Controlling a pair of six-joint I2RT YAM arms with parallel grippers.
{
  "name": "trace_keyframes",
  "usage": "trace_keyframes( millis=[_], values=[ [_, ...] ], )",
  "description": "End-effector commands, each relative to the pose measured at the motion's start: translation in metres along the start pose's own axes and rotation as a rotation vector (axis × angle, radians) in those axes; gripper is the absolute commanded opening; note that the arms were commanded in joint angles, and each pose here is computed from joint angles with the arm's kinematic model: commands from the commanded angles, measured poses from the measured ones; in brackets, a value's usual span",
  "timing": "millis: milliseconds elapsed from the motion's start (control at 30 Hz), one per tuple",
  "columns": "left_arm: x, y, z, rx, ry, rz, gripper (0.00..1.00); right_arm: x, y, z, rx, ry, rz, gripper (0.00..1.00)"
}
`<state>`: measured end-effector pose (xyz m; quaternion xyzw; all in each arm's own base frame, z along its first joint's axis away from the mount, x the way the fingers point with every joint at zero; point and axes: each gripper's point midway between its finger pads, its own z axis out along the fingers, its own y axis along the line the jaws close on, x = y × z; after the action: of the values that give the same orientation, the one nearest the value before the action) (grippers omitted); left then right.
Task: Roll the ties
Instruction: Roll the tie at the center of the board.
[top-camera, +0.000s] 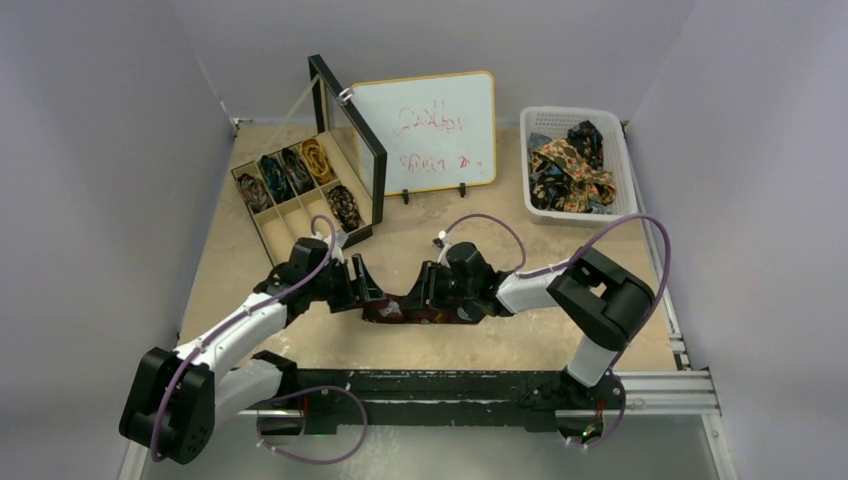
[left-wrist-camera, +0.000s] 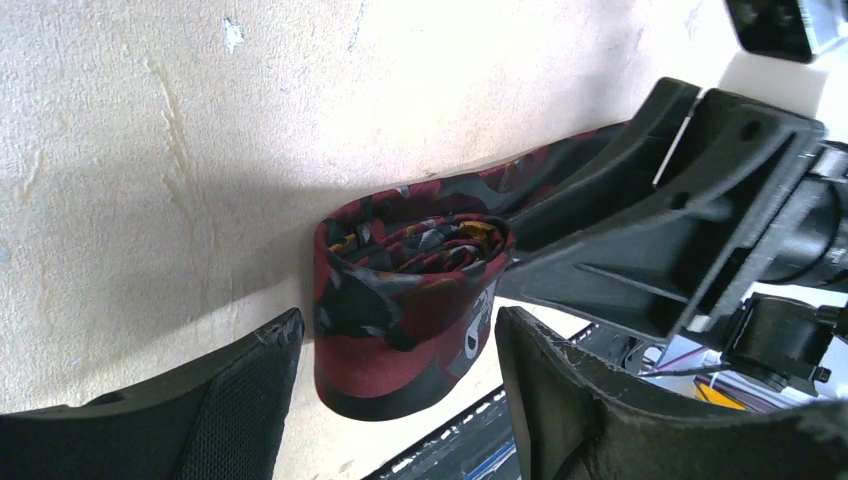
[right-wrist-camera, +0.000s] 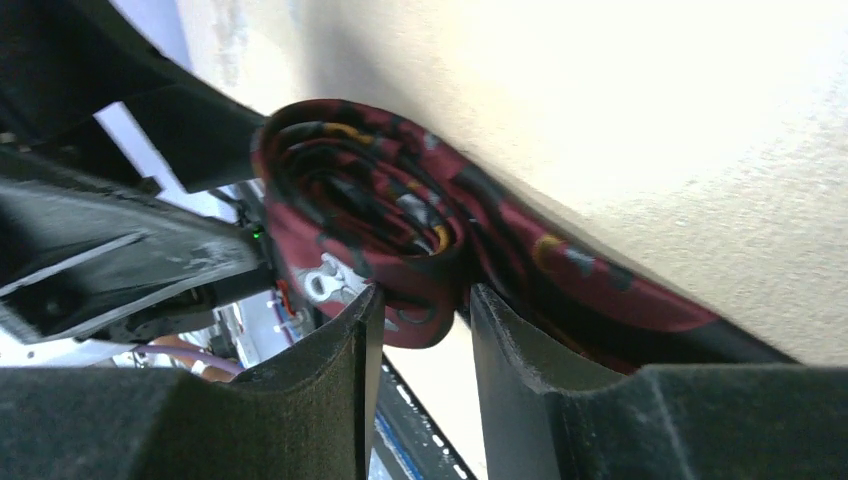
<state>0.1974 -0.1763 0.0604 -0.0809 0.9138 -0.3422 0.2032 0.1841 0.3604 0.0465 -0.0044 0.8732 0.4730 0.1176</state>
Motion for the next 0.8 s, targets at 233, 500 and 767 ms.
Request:
trace_keyframes(
  millis=[233, 500, 767],
  values=[
    [-0.012, -0.003, 0.000, 0.021, -0.047, 0.043, 0.69, -0.005, -0.004, 0.008, 0.015, 0.012, -0.019, 0.31],
    [-0.012, -0.001, 0.004, 0.037, -0.042, 0.053, 0.69, -0.012, 0.008, 0.001, -0.003, -0.003, -0.038, 0.36],
    [-0.008, 0.001, 0.005, 0.035, -0.028, 0.050, 0.68, -0.016, 0.002, 0.008, -0.005, 0.012, -0.030, 0.35]
  ],
)
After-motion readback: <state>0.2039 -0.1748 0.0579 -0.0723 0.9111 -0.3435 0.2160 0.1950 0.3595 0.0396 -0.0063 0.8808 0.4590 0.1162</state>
